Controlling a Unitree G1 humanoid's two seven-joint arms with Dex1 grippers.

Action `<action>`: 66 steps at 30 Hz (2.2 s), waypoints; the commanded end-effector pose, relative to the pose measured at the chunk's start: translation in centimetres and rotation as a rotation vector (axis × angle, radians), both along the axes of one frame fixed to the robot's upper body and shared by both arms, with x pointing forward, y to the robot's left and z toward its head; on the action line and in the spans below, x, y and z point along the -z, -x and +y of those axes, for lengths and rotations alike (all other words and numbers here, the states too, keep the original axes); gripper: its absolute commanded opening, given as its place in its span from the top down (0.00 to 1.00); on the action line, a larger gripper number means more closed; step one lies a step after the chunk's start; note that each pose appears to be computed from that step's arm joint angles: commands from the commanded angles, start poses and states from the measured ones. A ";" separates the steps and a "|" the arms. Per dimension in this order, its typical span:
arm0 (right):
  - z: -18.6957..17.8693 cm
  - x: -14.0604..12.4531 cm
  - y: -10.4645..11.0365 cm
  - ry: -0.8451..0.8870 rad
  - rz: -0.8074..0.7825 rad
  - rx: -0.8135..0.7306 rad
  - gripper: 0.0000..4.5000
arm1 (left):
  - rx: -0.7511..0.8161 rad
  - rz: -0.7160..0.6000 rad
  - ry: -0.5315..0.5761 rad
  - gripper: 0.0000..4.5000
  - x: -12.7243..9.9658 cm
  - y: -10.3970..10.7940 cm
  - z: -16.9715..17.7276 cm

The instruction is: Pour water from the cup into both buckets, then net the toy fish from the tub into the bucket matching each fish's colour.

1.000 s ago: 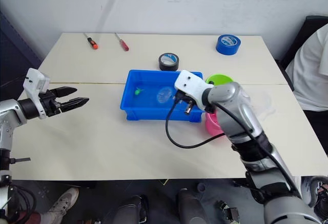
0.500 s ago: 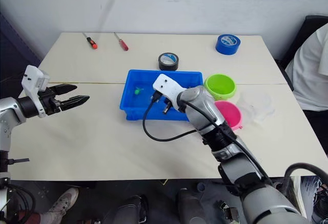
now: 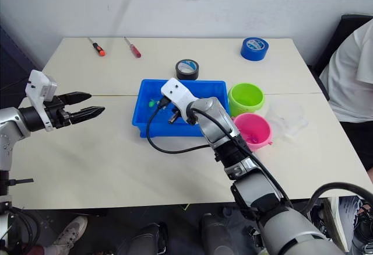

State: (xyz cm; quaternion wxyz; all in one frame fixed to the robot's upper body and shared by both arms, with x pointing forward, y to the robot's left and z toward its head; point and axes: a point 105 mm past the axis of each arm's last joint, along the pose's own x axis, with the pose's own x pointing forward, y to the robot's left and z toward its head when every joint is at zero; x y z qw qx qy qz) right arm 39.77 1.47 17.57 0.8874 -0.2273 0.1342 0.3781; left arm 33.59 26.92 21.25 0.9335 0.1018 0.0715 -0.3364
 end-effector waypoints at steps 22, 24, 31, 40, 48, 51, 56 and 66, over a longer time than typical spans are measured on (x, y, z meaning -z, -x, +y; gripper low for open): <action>-4.2 -4.0 1.8 -0.120 -0.067 -0.004 1.00 | 0.136 -0.057 0.032 0.14 -2.3 0.9 -2.0; -4.8 -4.0 1.8 -0.121 -0.068 0.007 1.00 | 0.141 -0.055 0.032 0.14 -2.3 0.8 -2.1; -6.7 -5.0 2.3 -0.159 -0.098 0.018 1.00 | 0.221 -0.067 0.013 0.14 -2.6 0.7 -3.5; -14.9 -9.5 5.7 -0.171 -0.222 0.066 1.00 | 0.424 -0.162 -0.020 0.14 -3.8 -1.0 -8.0; -22.0 -10.5 7.5 -0.119 -0.258 0.279 1.00 | 0.535 -0.191 0.007 0.14 -3.9 -2.7 -10.8; -25.5 -10.6 8.6 -0.058 -0.263 0.399 1.00 | 0.565 -0.193 0.007 0.14 -3.9 -3.3 -11.5; -27.9 -10.1 9.5 0.008 -0.264 0.483 1.00 | 0.600 -0.199 0.009 0.14 -4.1 -3.9 -12.3; -26.5 -7.8 8.4 0.341 -0.355 0.400 1.00 | 0.620 -0.198 -0.001 0.14 -4.1 -4.3 -12.6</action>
